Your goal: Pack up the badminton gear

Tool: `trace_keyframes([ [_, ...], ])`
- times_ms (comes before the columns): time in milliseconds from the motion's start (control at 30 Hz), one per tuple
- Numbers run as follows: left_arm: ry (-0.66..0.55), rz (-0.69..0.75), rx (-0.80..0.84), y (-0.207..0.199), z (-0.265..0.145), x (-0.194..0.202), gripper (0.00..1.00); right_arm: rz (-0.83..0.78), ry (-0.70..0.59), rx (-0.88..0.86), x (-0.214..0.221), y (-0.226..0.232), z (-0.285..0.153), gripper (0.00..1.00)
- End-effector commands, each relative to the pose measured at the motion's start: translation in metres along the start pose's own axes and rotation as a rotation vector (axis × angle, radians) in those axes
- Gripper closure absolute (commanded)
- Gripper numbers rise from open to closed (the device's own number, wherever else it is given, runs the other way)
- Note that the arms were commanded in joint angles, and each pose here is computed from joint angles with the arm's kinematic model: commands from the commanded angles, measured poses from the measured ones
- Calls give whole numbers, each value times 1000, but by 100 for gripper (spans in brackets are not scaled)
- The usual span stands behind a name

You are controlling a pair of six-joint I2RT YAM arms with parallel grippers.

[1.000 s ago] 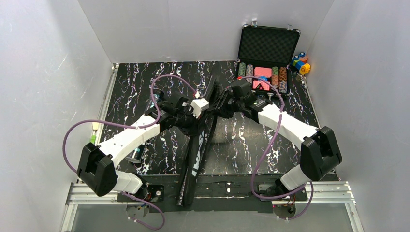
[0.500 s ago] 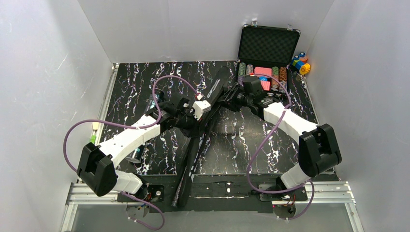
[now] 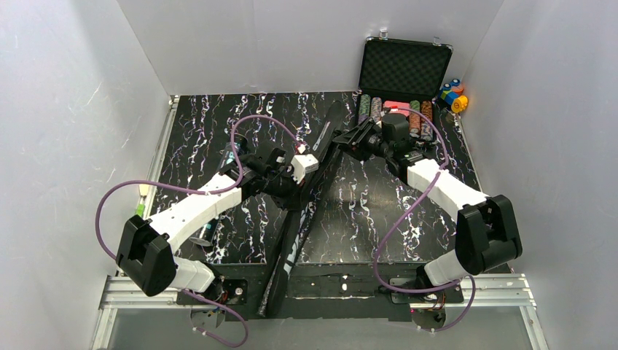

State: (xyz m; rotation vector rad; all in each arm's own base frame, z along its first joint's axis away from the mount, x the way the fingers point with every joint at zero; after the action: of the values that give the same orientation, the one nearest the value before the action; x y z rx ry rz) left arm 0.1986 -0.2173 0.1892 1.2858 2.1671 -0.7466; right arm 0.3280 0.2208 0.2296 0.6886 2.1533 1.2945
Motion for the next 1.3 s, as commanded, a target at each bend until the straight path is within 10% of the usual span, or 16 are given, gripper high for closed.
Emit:
trace_keyframes([
  [0,-80,69,44,-12,-14,-15,100,-8,-23,-107,-11,24,-11,56],
  [833,-77,69,21,-10,-17,-20,100,-106,-88,144,-20,-4,-64,55],
  [1267,-86,83,63,-15,-22,-23,100,32,10,-250,-35,12,-32,55],
])
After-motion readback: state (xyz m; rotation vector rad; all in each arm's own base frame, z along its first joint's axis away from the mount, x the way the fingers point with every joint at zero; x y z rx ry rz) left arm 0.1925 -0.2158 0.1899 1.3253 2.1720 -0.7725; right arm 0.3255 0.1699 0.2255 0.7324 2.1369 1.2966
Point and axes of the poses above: each gripper's point midway between its finger pads, its own z axis out along the fingers, its own y axis along the line the jaws close on, x = y × z, the point moved 6 cm from there along -z, back along the fingers, and after that the axes turned 6 degrees about z, right-handed, at the moved point
